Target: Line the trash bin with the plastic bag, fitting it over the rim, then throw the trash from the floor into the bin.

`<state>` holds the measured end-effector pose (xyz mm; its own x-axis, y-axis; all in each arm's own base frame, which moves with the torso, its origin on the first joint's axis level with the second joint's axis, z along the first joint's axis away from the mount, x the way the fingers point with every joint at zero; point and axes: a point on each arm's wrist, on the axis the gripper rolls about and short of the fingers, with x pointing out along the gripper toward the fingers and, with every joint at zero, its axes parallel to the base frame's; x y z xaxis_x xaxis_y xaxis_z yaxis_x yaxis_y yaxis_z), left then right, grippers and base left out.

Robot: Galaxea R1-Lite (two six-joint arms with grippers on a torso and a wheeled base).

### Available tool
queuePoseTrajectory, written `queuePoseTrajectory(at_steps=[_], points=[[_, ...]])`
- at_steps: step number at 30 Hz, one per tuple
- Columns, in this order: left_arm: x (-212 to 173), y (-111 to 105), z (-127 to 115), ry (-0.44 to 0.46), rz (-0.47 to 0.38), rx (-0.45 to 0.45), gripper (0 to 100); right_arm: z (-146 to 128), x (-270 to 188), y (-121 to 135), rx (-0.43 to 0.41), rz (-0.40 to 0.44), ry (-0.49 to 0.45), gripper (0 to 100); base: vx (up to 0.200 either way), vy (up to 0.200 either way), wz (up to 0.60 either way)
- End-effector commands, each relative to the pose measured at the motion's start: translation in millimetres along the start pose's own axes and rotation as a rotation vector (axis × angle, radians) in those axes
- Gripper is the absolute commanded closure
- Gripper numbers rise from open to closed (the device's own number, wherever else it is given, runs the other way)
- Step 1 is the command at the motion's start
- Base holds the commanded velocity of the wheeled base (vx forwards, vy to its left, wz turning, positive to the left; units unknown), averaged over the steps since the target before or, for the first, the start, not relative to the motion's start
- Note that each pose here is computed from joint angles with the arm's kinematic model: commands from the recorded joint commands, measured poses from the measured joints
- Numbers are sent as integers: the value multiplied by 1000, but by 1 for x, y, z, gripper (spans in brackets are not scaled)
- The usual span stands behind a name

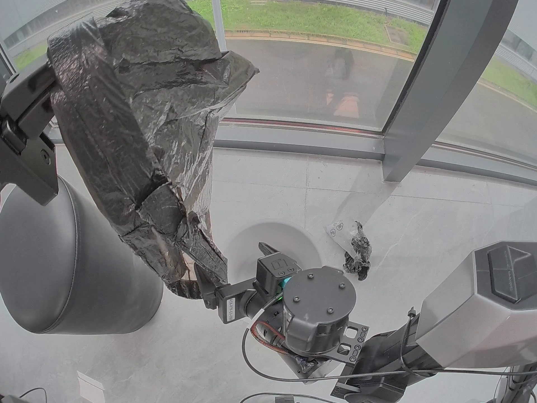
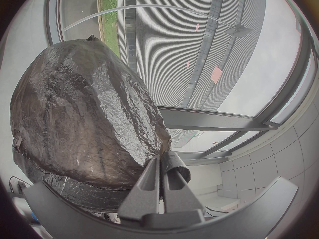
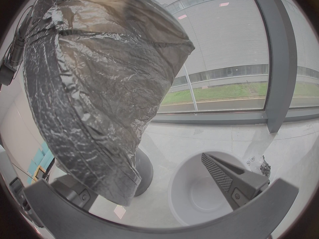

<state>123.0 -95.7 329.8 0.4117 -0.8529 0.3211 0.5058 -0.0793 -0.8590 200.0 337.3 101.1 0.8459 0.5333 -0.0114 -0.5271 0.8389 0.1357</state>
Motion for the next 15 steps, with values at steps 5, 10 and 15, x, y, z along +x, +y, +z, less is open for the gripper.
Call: queuePoseTrajectory(at_steps=[5, 10, 15], points=[[-1, 1, 0, -1, 2, 1, 100, -6, 2, 1, -15, -2, 5, 0, 0, 0, 0], [-1, 0, 0, -1, 1, 0, 100, -14, 4, 1, -23, -4, 22, 0, 0, 0, 0], [-3, -3, -1, -2, -8, -8, 100, -18, 6, 2, -23, -6, 26, 100, 0, 0, 0]])
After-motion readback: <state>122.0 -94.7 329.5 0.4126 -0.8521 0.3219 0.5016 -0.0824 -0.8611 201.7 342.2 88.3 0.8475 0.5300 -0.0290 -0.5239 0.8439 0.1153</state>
